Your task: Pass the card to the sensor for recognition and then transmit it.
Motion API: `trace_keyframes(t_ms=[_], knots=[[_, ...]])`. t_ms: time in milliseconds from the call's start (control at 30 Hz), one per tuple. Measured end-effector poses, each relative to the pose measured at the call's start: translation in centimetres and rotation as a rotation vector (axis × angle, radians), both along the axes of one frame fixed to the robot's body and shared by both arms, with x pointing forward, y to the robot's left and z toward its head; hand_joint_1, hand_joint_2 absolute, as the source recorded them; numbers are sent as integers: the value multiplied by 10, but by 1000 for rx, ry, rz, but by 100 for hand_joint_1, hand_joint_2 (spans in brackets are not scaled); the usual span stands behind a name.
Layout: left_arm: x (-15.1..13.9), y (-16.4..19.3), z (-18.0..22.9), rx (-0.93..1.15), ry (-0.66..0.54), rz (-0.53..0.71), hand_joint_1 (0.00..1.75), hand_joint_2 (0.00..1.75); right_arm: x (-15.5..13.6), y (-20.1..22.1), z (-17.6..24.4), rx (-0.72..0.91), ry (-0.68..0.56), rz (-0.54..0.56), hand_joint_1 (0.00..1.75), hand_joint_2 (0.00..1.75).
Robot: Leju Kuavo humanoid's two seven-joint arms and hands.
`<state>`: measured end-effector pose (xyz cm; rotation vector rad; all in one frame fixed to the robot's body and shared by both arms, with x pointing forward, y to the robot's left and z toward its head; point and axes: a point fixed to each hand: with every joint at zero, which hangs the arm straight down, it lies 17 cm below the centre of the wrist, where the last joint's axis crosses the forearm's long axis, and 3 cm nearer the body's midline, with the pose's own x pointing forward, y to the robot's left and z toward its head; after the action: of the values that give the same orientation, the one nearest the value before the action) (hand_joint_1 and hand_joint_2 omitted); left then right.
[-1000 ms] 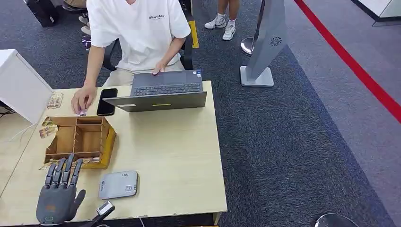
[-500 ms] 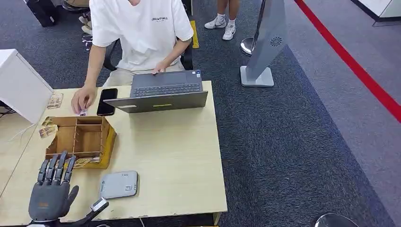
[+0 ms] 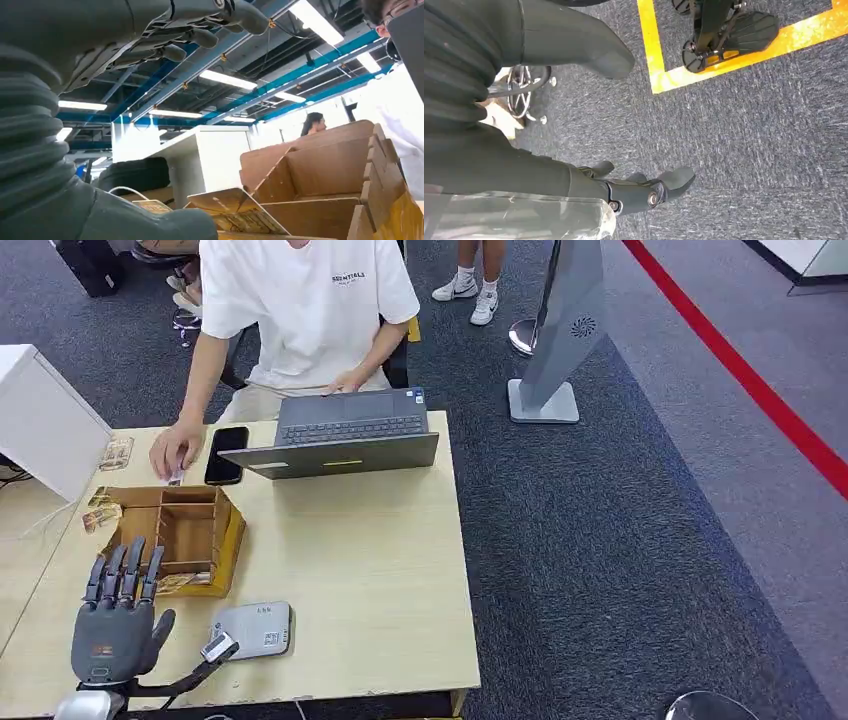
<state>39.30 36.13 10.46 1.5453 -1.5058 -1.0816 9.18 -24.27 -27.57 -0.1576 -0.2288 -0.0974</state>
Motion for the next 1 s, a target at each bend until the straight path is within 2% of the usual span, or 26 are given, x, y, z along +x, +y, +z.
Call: trace_keyframes(t_ms=[467, 1000], knots=[[6, 0, 2, -5, -5, 6, 0, 175, 0, 1, 0, 1, 4, 16, 0, 175], [43, 35, -5, -25, 28, 97, 0, 175, 0, 4, 0, 7, 8, 56, 0, 175]])
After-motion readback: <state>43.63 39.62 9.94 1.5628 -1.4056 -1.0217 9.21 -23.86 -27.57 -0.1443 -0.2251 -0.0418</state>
